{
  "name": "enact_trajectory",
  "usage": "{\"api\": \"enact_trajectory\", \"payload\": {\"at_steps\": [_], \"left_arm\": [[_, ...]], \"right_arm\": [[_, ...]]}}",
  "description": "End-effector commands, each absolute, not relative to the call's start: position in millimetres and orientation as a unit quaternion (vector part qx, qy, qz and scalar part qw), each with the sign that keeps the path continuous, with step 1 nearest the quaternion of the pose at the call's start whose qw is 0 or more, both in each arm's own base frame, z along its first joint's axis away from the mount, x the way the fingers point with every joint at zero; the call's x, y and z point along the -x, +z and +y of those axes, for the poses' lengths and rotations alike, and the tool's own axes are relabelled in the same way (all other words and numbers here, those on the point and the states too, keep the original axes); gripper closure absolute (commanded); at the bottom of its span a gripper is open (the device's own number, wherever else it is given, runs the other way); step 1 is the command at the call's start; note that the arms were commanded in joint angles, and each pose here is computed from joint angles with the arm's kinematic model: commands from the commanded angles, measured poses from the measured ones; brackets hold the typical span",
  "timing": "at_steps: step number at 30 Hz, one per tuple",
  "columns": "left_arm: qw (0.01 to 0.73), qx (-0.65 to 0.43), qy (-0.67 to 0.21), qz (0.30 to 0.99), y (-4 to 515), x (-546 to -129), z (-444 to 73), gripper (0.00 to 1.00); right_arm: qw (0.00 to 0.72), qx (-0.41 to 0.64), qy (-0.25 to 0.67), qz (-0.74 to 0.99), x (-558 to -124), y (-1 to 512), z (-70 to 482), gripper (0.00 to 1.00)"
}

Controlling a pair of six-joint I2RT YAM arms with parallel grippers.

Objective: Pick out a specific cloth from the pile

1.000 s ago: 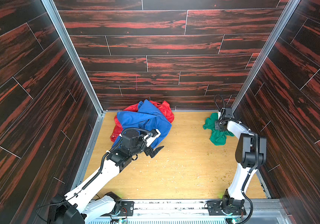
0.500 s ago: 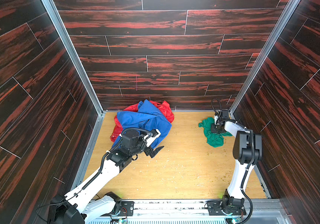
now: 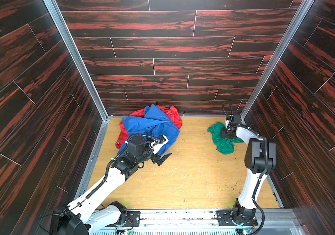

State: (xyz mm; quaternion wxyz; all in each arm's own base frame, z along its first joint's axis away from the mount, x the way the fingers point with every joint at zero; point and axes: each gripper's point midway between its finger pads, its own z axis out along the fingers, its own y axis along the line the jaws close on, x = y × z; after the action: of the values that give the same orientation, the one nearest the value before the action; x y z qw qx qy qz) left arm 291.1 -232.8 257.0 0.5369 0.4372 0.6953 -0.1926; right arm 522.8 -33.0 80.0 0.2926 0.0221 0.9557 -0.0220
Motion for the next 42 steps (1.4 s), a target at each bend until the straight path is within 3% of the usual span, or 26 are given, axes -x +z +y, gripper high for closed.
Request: {"api": "enact_trajectory", "payload": {"at_steps": [1,3,10,11,12,19,25,28,32,38,42], "left_arm": [[0.549,-0.448,-0.19,0.68,271,-287,-234,0.01],[0.548,-0.448,-0.191,0.68,271,-287,-234,0.01],[0.547,-0.448,-0.192,0.68,271,-286,-234,0.01],[0.548,-0.449,-0.191,0.68,271,-286,-234,0.01],[0.547,-0.449,-0.19,0.68,270,-287,-233,0.01],[0.58,-0.429,-0.163,0.673,289,-288,-222,0.01],[0.677,-0.278,-0.003,0.681,334,-322,-148,0.01],[0.674,-0.144,0.113,0.716,344,-343,-86,0.01],[0.632,-0.001,0.141,0.762,322,-336,-33,0.01],[0.643,0.094,0.157,0.744,251,-314,4,0.01],[0.604,0.13,0.205,0.759,203,-317,35,0.01]], "right_arm": [[0.344,-0.022,-0.016,0.939,-519,138,-29,0.33],[0.351,-0.022,-0.015,0.936,-516,151,-29,0.27],[0.376,-0.019,-0.015,0.926,-505,191,-27,0.22],[0.38,-0.017,-0.011,0.925,-503,197,-25,0.06],[0.386,-0.016,-0.006,0.922,-501,205,-23,0.01],[0.503,-0.003,0.055,0.862,-457,274,0,0.01],[0.63,-0.054,0.085,0.77,-384,308,-1,0.01],[0.681,-0.091,0.101,0.72,-349,315,-9,0.01],[0.68,-0.14,0.051,0.718,-323,302,-31,0.01],[0.628,-0.176,-0.016,0.758,-302,240,-52,0.01],[0.614,-0.125,-0.004,0.779,-308,188,-38,0.01]]}}
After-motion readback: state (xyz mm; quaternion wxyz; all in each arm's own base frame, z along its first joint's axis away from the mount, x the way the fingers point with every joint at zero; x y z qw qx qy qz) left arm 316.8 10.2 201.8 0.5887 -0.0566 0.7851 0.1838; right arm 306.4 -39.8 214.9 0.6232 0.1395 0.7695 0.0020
